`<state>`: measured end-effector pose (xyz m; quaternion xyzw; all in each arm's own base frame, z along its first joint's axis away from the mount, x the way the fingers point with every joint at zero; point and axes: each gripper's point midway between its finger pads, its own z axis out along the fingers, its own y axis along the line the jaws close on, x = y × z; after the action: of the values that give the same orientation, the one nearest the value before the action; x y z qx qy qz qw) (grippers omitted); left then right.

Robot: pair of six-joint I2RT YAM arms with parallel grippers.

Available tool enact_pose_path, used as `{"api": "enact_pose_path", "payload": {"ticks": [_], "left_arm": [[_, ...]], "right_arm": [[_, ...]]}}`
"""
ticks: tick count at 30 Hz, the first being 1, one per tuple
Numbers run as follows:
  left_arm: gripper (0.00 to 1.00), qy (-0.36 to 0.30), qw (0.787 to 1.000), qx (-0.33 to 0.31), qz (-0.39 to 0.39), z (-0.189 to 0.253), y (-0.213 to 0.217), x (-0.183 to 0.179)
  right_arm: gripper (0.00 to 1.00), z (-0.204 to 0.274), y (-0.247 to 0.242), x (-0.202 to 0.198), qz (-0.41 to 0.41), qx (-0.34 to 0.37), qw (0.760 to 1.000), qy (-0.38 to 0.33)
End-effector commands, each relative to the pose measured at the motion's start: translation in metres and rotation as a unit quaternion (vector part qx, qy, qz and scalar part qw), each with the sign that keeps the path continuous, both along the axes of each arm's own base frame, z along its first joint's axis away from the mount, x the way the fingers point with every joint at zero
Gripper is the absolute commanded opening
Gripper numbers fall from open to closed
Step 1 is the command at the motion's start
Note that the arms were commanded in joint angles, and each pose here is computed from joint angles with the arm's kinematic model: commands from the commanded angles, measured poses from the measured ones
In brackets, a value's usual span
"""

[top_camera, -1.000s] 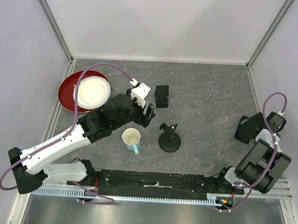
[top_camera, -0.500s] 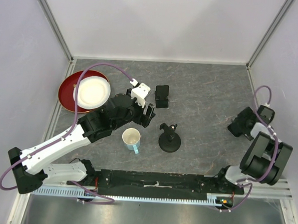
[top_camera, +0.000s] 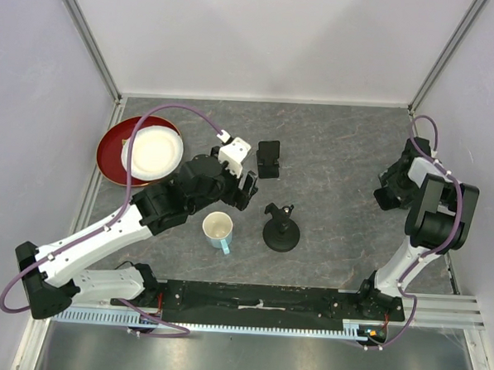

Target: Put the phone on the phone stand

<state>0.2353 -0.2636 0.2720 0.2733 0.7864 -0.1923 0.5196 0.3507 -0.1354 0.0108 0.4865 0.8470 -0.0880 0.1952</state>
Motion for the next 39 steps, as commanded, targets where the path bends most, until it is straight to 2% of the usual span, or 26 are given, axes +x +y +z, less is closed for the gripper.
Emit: {"api": "enact_pose_path", "payload": {"ticks": [1,6,10,16,19,22,23,25,26,31,32,33,34,39], "left_arm": [[0.81,-0.013,1.0,0.004,0.007,0.002,-0.003,0.007],[0.8,-0.012,1.0,0.011,0.012,-0.002,-0.002,0.009],[0.8,-0.014,1.0,0.014,0.015,-0.002,-0.001,0.01],[0.8,-0.015,1.0,0.018,0.017,-0.003,-0.001,0.012],[0.8,-0.015,1.0,0.018,0.018,-0.003,0.0,0.012],[0.8,-0.014,1.0,0.02,0.019,-0.004,-0.001,0.012],[0.8,-0.014,1.0,0.021,0.019,-0.005,0.0,0.012],[0.8,-0.013,0.999,0.021,0.019,-0.005,-0.001,0.013],[0.8,-0.013,0.999,0.022,0.02,-0.006,-0.001,0.013],[0.8,-0.012,0.999,0.023,0.019,-0.007,-0.001,0.013],[0.8,-0.013,1.0,0.021,0.02,-0.005,0.0,0.012],[0.8,-0.011,1.0,0.022,0.018,-0.006,-0.001,0.012],[0.8,-0.012,1.0,0.02,0.018,-0.005,-0.001,0.012],[0.8,-0.013,1.0,0.018,0.018,-0.004,-0.001,0.012]], "right_arm": [[0.98,-0.059,0.027,-0.062,-0.065,0.069,0.988,0.12],[0.98,-0.052,0.022,-0.056,-0.089,0.064,0.987,0.117],[0.97,-0.062,0.034,-0.05,-0.074,0.115,0.985,0.108],[0.83,-0.059,0.035,-0.047,-0.047,0.118,0.987,0.103],[0.69,-0.059,0.038,-0.046,-0.042,0.129,0.985,0.103],[0.5,-0.063,0.039,-0.048,-0.039,0.135,0.984,0.109],[0.29,-0.064,0.04,-0.05,-0.039,0.137,0.983,0.114],[0.07,-0.065,0.042,-0.051,-0.031,0.145,0.982,0.118],[0.0,-0.064,0.041,-0.051,-0.021,0.143,0.982,0.118],[0.0,-0.057,0.036,-0.057,0.016,0.109,0.989,0.096],[0.0,-0.043,0.035,-0.041,0.045,0.098,0.993,0.047],[0.0,-0.045,0.041,-0.048,0.059,0.104,0.992,0.036],[0.0,-0.029,0.039,-0.035,0.074,0.09,0.993,-0.009],[0.0,-0.006,0.036,-0.035,0.099,0.046,0.993,-0.039]]}}
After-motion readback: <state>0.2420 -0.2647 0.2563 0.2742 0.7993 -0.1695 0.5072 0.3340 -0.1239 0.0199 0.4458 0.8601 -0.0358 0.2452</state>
